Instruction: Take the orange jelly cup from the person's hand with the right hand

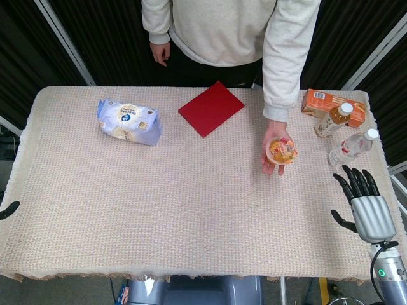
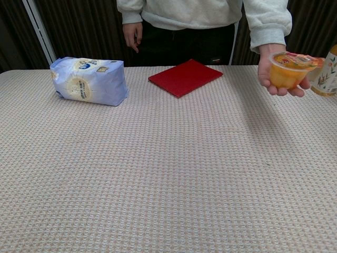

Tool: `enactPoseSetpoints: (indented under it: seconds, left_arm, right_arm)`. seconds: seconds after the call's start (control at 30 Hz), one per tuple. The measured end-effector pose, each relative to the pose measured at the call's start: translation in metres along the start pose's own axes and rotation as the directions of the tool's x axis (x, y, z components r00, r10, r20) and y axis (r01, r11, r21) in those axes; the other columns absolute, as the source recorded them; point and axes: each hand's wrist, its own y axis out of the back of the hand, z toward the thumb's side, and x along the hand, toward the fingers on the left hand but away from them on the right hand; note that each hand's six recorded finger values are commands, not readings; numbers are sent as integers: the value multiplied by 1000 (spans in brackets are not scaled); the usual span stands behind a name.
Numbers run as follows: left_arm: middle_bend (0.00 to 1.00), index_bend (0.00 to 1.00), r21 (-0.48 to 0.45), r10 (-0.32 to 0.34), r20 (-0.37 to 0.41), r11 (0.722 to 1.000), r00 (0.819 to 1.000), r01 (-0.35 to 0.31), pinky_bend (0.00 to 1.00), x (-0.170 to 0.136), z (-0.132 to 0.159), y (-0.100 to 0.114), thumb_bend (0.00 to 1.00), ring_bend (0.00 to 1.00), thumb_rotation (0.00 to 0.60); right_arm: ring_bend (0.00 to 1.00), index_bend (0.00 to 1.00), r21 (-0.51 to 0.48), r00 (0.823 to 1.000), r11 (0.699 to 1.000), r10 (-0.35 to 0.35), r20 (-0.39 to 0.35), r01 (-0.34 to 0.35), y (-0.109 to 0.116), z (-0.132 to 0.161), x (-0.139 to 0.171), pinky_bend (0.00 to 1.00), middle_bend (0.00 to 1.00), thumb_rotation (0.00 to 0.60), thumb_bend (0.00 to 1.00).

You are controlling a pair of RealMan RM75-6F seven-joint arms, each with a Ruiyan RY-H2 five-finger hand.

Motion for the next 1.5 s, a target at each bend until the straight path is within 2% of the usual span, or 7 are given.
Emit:
enactPoseSetpoints:
  seconds: [0.77,1.03,1.13,1.23,1.5]
  left_arm:
    - [0,0,-12,3,-5,1000,1000,-4,0,1,-4,3,110,0,600]
    - [0,0,-9,4,-4,1000,1000,-4,0,1,-4,4,108,0,600]
    - [0,0,-7,1,-5,1000,1000,-1,0,1,-4,4,109,0,600]
    - [0,0,-8,5,-9,1000,1000,-6,0,2,-5,4,109,0,600]
    - [0,0,-17,8,-12,1000,1000,-8,0,2,-6,5,109,0,600]
  right_arm:
    - [0,124,-31,1000,999,18,-1,-18,3,9,-3,0,0,600,164]
    - [0,122,-58,999,998,28,-15,-29,11,19,-9,0,0,600,165]
    - [0,118,-66,997,996,63,-34,-65,13,28,-16,0,0,600,166]
    - [0,117,-63,990,989,131,-53,-134,15,39,-28,0,0,600,166]
    - [0,111,-27,951,952,304,-58,-306,22,70,-73,0,0,600,165]
